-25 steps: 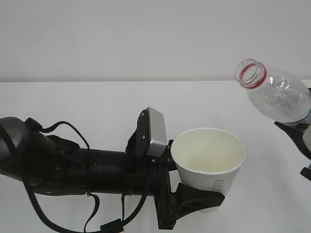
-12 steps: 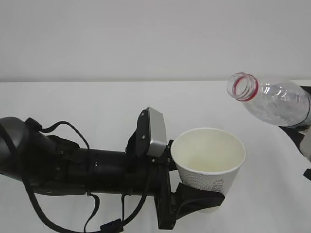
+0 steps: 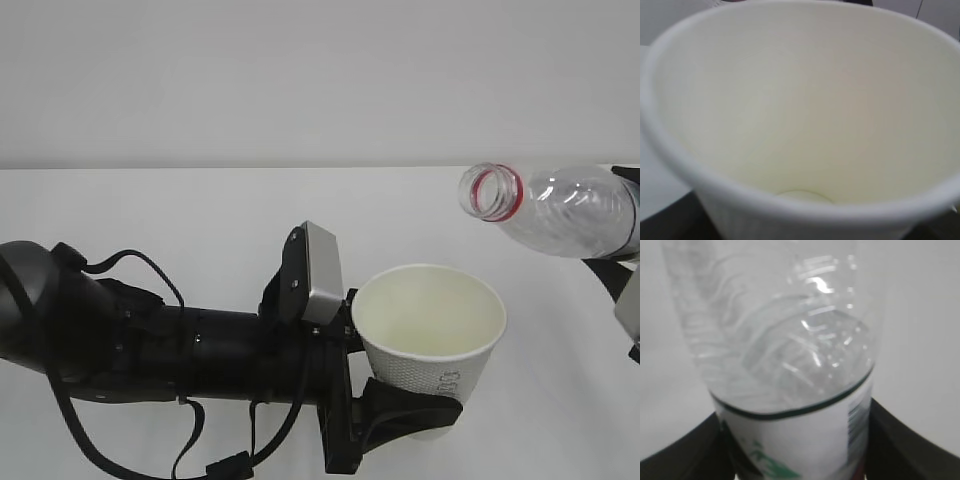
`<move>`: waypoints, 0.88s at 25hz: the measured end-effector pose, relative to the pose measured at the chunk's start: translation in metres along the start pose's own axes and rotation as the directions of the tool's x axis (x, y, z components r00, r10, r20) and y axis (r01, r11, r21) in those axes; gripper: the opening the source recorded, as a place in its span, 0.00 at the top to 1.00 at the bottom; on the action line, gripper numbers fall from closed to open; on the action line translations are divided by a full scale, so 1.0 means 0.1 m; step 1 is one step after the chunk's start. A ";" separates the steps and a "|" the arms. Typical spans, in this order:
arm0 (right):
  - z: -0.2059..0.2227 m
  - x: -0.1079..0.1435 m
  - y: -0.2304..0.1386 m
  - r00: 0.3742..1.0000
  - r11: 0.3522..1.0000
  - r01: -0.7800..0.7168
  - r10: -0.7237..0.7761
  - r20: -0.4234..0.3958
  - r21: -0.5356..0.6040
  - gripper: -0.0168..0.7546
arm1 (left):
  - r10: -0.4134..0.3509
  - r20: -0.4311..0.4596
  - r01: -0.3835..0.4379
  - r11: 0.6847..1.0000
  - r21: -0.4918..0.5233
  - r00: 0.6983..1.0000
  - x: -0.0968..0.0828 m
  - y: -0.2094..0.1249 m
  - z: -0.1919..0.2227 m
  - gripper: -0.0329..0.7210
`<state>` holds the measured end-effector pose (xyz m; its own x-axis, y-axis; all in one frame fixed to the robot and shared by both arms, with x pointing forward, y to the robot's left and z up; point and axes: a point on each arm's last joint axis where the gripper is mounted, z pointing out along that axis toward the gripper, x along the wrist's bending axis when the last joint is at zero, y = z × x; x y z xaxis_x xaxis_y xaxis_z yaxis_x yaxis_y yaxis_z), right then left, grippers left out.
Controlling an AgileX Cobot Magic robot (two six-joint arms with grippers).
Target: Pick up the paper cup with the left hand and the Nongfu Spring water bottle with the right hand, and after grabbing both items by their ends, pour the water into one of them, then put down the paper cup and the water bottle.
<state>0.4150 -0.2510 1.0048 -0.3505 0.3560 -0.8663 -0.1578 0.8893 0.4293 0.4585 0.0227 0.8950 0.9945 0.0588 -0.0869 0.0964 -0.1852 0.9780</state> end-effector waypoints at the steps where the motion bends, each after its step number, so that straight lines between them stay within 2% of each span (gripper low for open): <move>1: 0.00 0.00 0.00 1.000 1.000 0.016 -0.016 0.002 -0.001 0.34 | -0.001 0.002 0.001 1.000 0.001 1.000 0.00 0.00 0.00 0.24; 22: 0.00 -0.03 0.01 0.988 0.988 0.152 -0.152 0.034 -0.007 0.34 | 0.003 0.030 -0.003 1.000 0.010 1.000 -0.03 -0.01 0.00 0.24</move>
<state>0.4159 -0.2510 1.0079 -0.2913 0.2263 -0.9295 -0.2159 0.9310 0.2943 0.4557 0.0227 0.8943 0.9955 0.0286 -0.0900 0.0939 -0.1953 0.9762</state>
